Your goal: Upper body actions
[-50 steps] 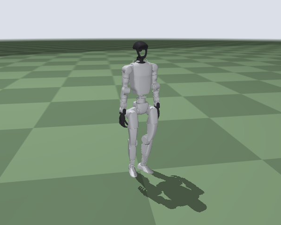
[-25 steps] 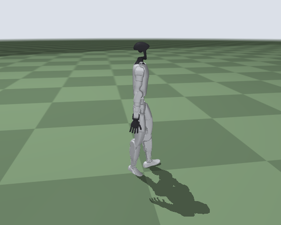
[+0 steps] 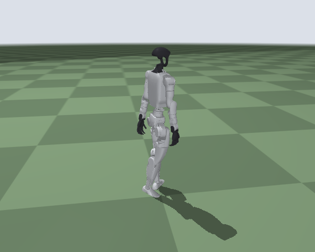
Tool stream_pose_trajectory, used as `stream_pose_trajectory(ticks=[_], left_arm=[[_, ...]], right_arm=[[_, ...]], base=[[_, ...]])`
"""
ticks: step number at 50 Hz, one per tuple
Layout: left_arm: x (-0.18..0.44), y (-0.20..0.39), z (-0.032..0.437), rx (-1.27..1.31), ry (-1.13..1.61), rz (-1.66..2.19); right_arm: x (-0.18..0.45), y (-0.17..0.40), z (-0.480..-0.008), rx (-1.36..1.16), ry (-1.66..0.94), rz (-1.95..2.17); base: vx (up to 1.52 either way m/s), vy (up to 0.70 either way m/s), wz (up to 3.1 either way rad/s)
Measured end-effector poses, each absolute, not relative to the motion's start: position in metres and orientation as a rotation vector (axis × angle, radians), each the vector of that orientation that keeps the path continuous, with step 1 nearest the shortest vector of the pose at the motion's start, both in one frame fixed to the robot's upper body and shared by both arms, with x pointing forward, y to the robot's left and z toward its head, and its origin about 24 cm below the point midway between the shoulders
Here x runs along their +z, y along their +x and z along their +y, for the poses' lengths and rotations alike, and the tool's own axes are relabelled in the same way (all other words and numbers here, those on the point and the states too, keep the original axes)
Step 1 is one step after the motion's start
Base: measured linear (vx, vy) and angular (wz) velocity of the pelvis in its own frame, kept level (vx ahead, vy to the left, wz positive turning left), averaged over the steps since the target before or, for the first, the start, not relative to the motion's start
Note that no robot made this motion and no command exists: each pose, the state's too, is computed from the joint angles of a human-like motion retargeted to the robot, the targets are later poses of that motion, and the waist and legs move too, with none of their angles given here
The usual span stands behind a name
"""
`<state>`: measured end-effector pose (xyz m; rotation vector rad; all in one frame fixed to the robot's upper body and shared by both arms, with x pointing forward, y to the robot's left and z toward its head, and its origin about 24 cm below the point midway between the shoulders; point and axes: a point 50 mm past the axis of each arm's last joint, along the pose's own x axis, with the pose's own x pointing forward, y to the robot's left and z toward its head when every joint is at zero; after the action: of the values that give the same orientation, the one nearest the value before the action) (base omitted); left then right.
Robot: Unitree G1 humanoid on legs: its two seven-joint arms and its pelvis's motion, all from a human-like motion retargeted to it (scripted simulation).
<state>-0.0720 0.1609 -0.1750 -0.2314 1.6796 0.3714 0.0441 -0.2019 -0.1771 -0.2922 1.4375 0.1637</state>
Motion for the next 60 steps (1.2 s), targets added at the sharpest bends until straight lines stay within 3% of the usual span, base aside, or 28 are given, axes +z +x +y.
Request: stream_pose_trajectory(ticks=[11,24,35,50,60], left_arm=[[-0.178,-0.05,0.173,0.326,-0.188,1.611],[-0.181,-0.002,0.173,0.083,-0.168,1.53],[-0.18,0.007,0.186,-0.066,0.017,1.564],[-0.179,-0.03,0.167,-0.04,-0.117,1.657],[-0.178,-0.036,0.175,-0.008,-0.058,1.694]], right_arm=[[-0.178,0.03,-0.201,0.273,-0.41,1.46],[-0.173,-0.029,-0.222,0.053,-0.288,1.681],[-0.176,-0.023,-0.209,0.112,-0.291,1.637],[-0.178,0.002,-0.211,0.183,-0.365,1.562],[-0.178,0.03,-0.199,0.195,-0.294,1.452]], base=[[0.21,0.13,-0.01],[0.21,0.12,0.43],[0.1,-0.06,0.65],[0.11,-0.04,0.4],[0.0,-0.08,0.19]])
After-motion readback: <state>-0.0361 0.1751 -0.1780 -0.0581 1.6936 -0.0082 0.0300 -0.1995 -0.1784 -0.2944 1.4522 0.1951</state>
